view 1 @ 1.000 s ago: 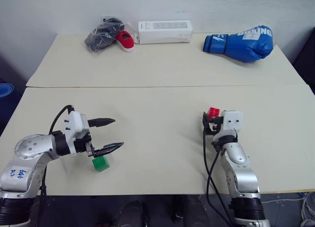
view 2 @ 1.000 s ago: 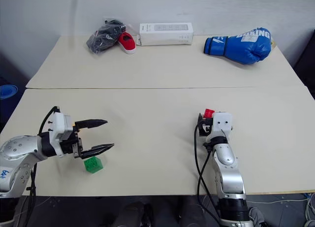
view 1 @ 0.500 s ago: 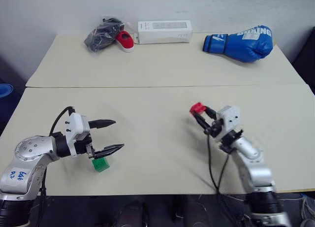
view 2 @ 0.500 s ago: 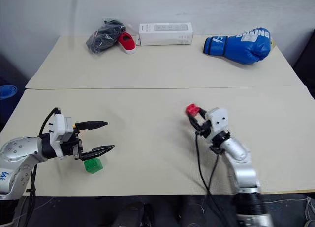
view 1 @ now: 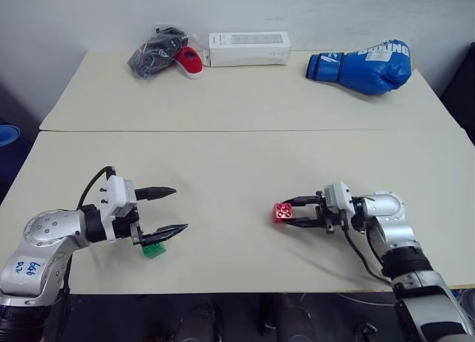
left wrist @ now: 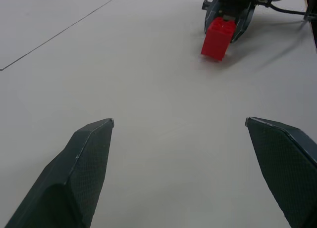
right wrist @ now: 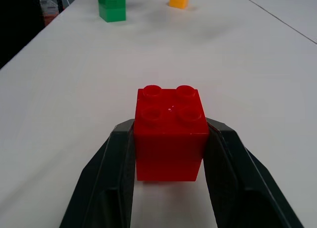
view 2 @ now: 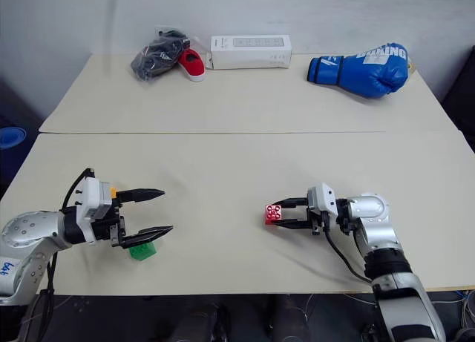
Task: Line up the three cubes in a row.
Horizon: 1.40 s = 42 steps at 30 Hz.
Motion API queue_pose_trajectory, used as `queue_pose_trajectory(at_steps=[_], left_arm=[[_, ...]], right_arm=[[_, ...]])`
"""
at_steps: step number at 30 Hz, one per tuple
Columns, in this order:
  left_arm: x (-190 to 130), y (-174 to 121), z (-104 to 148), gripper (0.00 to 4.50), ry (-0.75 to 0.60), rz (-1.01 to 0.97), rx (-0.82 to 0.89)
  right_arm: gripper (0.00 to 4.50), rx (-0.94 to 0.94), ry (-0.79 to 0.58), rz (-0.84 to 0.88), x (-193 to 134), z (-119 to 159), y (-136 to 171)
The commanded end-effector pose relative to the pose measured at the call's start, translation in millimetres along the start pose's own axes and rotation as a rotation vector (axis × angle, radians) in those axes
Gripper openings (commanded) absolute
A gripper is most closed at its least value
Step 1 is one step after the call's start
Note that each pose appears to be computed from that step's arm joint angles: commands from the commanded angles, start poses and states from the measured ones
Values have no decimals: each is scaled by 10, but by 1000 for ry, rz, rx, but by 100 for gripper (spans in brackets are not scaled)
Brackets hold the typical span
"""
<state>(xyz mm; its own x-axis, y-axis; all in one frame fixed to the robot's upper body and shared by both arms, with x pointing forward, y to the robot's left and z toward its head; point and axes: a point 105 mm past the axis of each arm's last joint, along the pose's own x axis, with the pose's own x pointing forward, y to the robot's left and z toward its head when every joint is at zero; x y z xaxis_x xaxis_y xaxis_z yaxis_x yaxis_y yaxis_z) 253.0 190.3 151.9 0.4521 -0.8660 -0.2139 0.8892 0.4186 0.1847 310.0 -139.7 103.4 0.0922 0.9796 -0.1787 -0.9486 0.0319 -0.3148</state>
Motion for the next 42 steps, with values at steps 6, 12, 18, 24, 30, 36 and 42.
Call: queue_pose_trajectory(at_steps=[6, 12, 18, 24, 30, 36, 42], left_arm=[[-72, -4, 97, 450, -11, 15, 20], [-487, 45, 55, 450, -41, 189, -52], [-1281, 21, -280, 450, 30, 496, -160], [-1988, -265, -713, 450, 184, 665, -312], [-1755, -333, -742, 450, 208, 523, -281], [-1031, -296, -569, 450, 157, 256, -174], [-637, -266, -651, 431, 161, 132, -169]], right_arm=[[181, 49, -2, 47, 46, -42, -31], [373, -90, -32, 14, -96, 187, -99], [448, -162, -169, -42, -294, 500, 85], [448, -100, -203, 81, -345, 590, 570], [448, -123, -236, 42, -271, 551, 613], [448, -122, -235, 12, -239, 559, 568], [449, -132, -222, -11, -234, 555, 544]])
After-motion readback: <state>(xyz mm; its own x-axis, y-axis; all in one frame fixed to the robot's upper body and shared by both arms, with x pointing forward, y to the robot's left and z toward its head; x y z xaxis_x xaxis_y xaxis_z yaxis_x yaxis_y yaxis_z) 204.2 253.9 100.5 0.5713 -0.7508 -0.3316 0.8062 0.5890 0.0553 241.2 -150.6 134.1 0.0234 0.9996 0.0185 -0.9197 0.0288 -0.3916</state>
